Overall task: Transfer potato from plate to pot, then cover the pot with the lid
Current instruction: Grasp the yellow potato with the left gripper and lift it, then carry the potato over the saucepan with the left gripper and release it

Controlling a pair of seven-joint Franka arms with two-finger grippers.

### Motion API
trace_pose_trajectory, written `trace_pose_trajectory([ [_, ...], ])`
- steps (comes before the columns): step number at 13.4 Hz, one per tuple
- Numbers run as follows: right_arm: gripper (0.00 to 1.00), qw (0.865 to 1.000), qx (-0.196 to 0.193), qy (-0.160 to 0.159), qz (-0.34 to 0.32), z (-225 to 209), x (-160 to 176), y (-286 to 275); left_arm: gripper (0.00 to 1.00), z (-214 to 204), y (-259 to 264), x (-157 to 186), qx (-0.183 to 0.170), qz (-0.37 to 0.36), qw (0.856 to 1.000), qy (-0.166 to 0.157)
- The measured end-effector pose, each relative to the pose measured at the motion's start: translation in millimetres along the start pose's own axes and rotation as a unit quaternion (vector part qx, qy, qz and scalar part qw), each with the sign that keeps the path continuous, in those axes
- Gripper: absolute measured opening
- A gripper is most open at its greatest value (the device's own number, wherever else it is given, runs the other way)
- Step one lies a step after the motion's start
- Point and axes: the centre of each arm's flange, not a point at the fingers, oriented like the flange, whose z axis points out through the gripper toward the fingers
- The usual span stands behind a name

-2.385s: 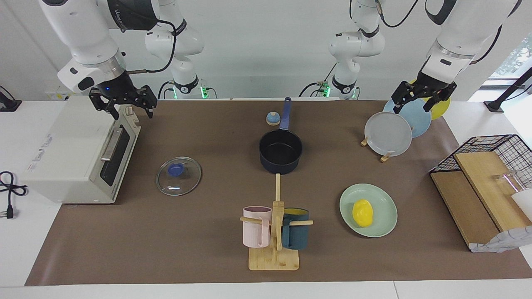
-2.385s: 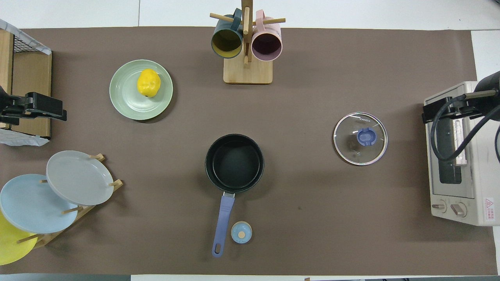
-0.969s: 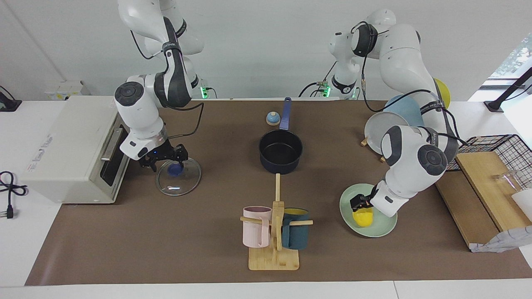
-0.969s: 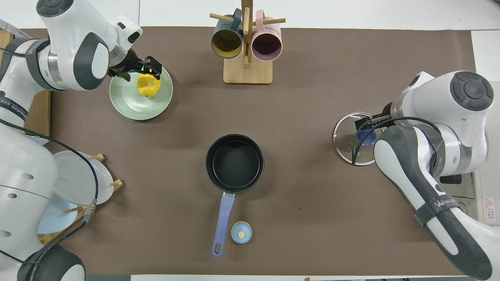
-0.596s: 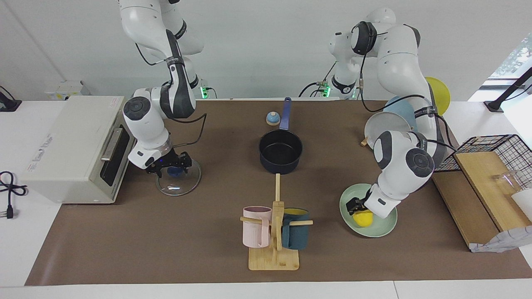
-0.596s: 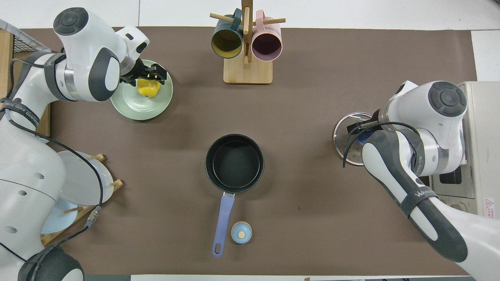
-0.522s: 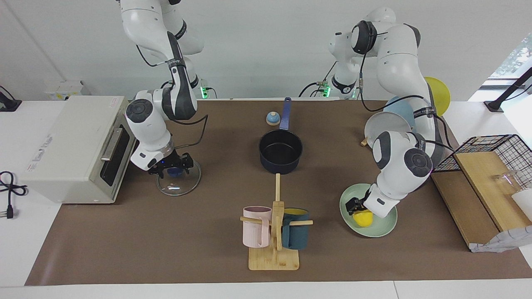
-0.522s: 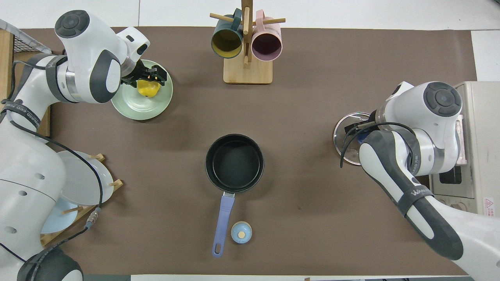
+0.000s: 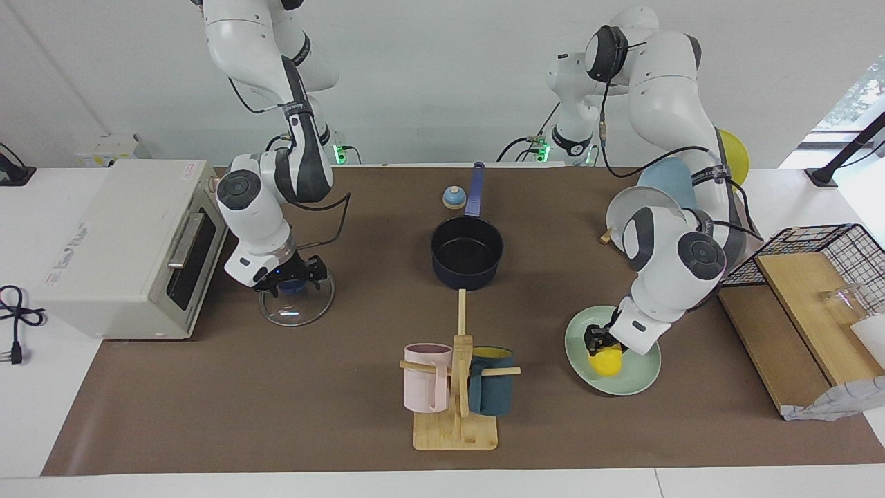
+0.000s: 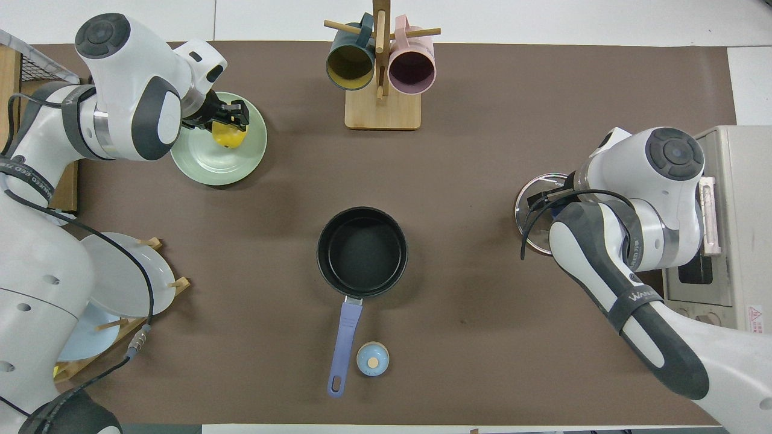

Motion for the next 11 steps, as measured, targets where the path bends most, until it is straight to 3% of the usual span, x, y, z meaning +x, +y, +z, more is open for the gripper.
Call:
trace_pose_trajectory([
  [2, 0.99, 1.0, 0.001, -0.007, 0.0, 1.3, -1.6, 0.6, 0.61, -71.3, 11.6, -15.4, -0.017, -0.018, 1.0, 0.003],
  [4, 0.95, 1.0, 0.001, -0.01, -0.011, 1.7, -2.3, 0.6, 0.61, -154.2, 58.5, -60.0, -0.023, -0.047, 0.999, 0.0],
  [5, 0.87, 1.0, 0.001, -0.011, -0.013, 1.8, -2.5, 1.0, 0.61, -173.4, 92.2, -88.3, -0.022, -0.059, 0.998, -0.004],
  [6, 0.87, 1.0, 0.001, -0.011, -0.015, 1.8, -2.5, 1.3, 0.61, -174.3, 128.8, -118.5, -0.018, -0.068, 0.997, -0.012],
  [8, 0.65, 1.0, 0.001, -0.01, -0.015, 0.8, -2.5, 2.0, 0.61, -142.9, 193.5, -172.9, -0.018, -0.077, 0.997, -0.012],
  [11, 0.64, 1.0, 0.002, -0.017, -0.017, -0.3, -2.7, -0.5, 0.61, -73.1, 242.9, -231.7, -0.014, -0.089, 0.996, -0.018],
])
